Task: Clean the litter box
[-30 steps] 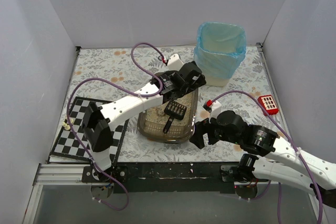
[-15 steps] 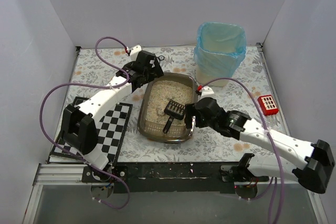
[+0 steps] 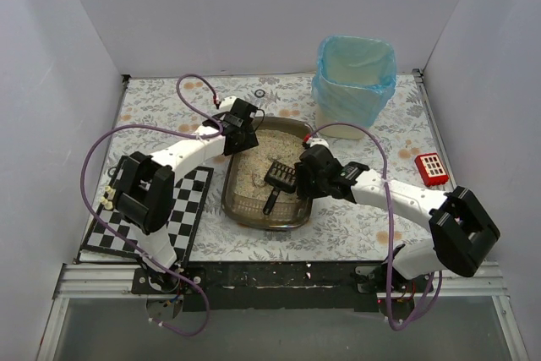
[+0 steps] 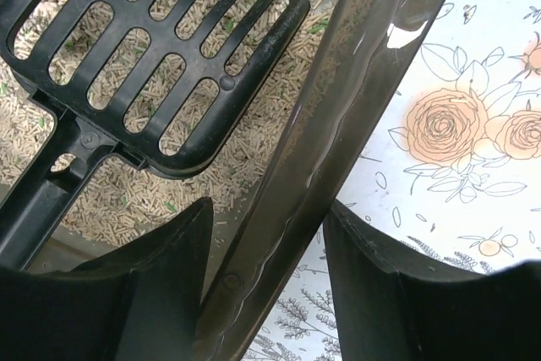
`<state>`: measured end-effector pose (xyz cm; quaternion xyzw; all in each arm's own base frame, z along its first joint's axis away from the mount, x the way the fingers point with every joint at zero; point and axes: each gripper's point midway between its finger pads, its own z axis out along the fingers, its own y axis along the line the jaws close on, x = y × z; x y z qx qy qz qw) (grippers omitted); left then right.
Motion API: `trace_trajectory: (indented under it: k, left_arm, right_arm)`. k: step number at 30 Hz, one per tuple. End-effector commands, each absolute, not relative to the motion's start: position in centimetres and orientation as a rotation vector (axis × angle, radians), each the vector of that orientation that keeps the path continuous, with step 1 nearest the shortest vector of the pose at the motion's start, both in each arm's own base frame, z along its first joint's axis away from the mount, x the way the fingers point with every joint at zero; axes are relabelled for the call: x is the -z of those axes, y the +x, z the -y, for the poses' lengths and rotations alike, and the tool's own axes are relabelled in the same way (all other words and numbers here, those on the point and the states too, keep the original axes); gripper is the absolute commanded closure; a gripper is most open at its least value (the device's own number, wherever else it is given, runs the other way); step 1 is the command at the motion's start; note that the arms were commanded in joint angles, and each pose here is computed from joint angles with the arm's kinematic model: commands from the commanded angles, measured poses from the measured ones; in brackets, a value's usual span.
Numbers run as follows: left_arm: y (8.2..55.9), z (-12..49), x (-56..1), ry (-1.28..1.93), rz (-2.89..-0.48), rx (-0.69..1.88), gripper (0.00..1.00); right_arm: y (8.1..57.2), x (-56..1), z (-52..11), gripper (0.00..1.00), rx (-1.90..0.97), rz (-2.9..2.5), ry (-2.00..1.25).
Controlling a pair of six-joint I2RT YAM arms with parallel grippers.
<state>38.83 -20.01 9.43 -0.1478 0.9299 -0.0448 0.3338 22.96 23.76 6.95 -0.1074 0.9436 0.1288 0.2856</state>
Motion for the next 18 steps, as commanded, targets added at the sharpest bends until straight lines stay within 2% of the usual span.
trace_trajectory:
  k: [1, 4, 13, 16, 17, 18]
  left_arm:
    - [37.7, 19.3, -9.4, -0.448, -2.425, 0.116, 0.53]
    - [36.5, 19.1, -9.2, -0.505, -2.438, 0.136, 0.55]
    - [30.8, 21.3, -8.3, -0.53, -2.495, 0.213, 0.66]
    - [28.2, 22.3, -7.7, -0.543, -2.54, 0.217, 0.68]
    - [27.3, 22.4, -7.6, -0.552, -2.552, 0.2, 0.68]
    - [26.3, 22.3, -7.5, -0.565, -2.563, 0.165, 0.68]
  right_arm:
    - [24.2, -8.6, -24.9, 0.43, -0.365, -2.478, -0.345]
    - [24.2, -8.6, -24.4, 0.48, -0.354, -2.487, -0.384]
    - [24.3, -8.6, -23.3, 0.51, -0.413, -2.458, -0.667]
    - [25.0, -8.8, -22.2, 0.55, -0.441, -2.455, -0.721]
    - [25.4, -8.9, -21.8, 0.54, -0.441, -2.449, -0.741]
    - [25.6, -8.9, -21.3, 0.45, -0.431, -2.441, -0.759]
